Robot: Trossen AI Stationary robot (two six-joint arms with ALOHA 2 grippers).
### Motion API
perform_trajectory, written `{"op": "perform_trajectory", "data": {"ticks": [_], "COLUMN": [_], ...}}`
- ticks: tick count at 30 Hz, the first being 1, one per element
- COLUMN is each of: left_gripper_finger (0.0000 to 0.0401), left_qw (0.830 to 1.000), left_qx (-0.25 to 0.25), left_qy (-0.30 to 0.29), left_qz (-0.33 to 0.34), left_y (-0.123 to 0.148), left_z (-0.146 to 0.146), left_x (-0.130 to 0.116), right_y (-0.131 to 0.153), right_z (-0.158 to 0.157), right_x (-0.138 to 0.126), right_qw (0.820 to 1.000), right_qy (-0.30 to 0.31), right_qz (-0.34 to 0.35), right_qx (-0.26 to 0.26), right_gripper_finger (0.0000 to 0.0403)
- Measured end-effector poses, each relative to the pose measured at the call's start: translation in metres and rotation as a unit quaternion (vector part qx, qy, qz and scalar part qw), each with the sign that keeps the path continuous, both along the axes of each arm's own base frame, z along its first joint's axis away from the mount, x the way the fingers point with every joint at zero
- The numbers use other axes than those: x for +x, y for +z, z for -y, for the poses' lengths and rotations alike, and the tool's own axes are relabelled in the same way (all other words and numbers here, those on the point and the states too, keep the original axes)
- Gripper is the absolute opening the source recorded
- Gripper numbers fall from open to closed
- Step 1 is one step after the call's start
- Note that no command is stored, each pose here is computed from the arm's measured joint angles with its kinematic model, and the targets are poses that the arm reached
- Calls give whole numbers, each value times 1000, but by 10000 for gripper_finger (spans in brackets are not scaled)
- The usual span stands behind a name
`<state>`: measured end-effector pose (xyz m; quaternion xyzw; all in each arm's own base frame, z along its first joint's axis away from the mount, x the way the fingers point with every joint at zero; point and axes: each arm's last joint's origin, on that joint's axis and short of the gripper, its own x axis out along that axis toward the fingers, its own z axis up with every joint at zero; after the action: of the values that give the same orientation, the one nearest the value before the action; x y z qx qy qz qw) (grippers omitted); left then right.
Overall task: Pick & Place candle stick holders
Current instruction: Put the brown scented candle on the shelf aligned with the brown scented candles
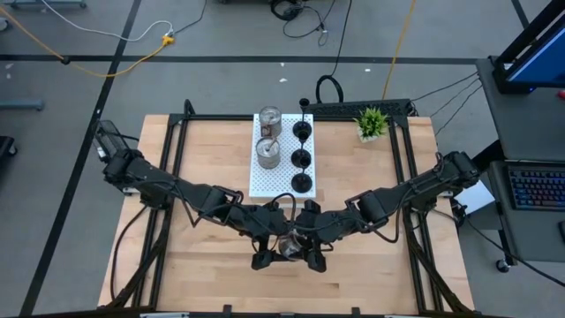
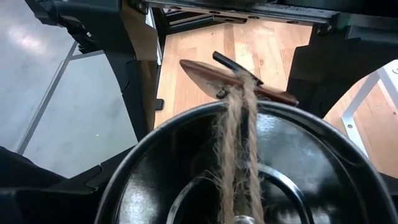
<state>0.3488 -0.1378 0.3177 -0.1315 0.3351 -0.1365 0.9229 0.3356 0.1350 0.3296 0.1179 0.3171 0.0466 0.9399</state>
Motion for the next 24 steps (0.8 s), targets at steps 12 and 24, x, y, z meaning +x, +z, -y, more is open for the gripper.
{"op": "perform_trajectory", "data": {"ticks": [12, 24], "left_gripper_finger": [395, 395], "left_qw": [1000, 1000], "left_qx": [7, 6], "left_qy": [1, 15], "left_qz": [1, -5], "left_y": [0, -1], "left_z": [-9, -13], "left_x": [3, 4], "right_y": [0, 0], "right_z": [1, 1], "right_x": [0, 0], "right_qw": [1000, 1000], "right_qy": [-5, -12], "right_qz": [-1, 2], "right_qx": [-3, -6], "right_gripper_finger": [344, 344]}}
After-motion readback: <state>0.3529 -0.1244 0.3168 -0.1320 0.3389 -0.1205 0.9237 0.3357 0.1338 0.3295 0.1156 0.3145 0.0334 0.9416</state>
